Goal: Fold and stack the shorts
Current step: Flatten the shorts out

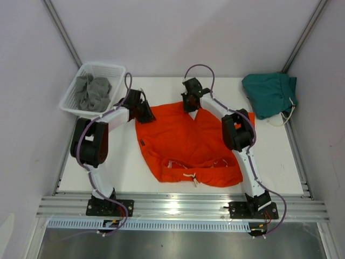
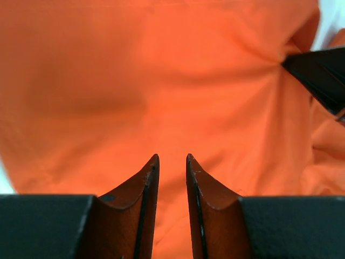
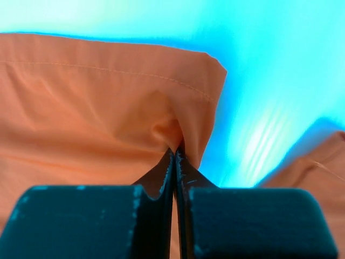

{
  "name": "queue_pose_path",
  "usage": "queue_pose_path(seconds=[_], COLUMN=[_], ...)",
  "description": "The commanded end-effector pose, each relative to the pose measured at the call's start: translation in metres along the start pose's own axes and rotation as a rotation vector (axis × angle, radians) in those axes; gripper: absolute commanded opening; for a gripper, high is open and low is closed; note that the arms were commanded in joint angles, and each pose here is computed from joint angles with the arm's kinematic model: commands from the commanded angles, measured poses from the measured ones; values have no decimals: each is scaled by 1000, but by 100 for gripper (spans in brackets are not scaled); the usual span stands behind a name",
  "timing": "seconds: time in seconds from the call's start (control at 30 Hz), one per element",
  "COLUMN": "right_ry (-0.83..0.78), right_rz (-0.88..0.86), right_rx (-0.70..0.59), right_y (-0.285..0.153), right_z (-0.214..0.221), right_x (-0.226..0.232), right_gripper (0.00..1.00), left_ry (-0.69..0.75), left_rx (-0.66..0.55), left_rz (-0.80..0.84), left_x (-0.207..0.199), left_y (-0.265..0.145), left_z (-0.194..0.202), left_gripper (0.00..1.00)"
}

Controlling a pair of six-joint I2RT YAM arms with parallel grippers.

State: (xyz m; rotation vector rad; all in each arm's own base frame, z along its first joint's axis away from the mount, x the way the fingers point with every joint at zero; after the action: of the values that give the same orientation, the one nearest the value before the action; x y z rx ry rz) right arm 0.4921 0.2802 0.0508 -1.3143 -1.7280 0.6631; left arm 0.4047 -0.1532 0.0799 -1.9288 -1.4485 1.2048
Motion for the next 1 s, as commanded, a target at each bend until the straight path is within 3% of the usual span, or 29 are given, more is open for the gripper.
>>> queue_pose_path(seconds=[0.0,0.03,0.17,0.3,0.33,0.4,0.6,0.73,0.97], right_ry=[38,53,95,121,127,144,87,58,45], right_rz=[13,-38,-74,-150,-168,-222,-279,-300,-303], right_rx=[-19,-74,-103,-242,-261,-305,-433,-451,-290], right_y=[14,6,21,15,13,4,-72,-131,-163], right_z=[-30,-58,-73,-109,-116,-133,-175,-178,-96], right_x=[-14,-9,-21,-16,-16,-13,6,17,8], right_gripper=[0,0,0,1,14,58,80,81,58], left_ry=[2,9,14,37,61,94,164,201,288], left_rx=[9,13,-21,-87,-120,-129,-89,-101,-47], left_rz=[36,34,54,71,98,167,205,263,308], left_x=[-14,-18,-23,-30,-36,-51,-68,-84,-112], left_y=[7,6,9,-2,-6,-14,-28,-45,-61], left_z=[-29,-39,-62,-80,-89,-95,-77,-62,-22], left_gripper=[29,29,28,29,31,33,32,33,35])
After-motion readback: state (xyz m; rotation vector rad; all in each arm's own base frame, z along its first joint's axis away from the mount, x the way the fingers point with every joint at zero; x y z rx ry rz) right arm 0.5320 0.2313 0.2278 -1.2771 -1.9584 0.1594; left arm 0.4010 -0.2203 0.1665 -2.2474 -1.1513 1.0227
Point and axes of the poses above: each gripper's point midway between its finger pads, its own y axis out along the fingers, its own x axis along the line the jaws close on, z = x × y, the point moved 3 cm from there along -y, back along the fingers, and after that the axes turned 12 degrees about y, right-handed, at the moved point
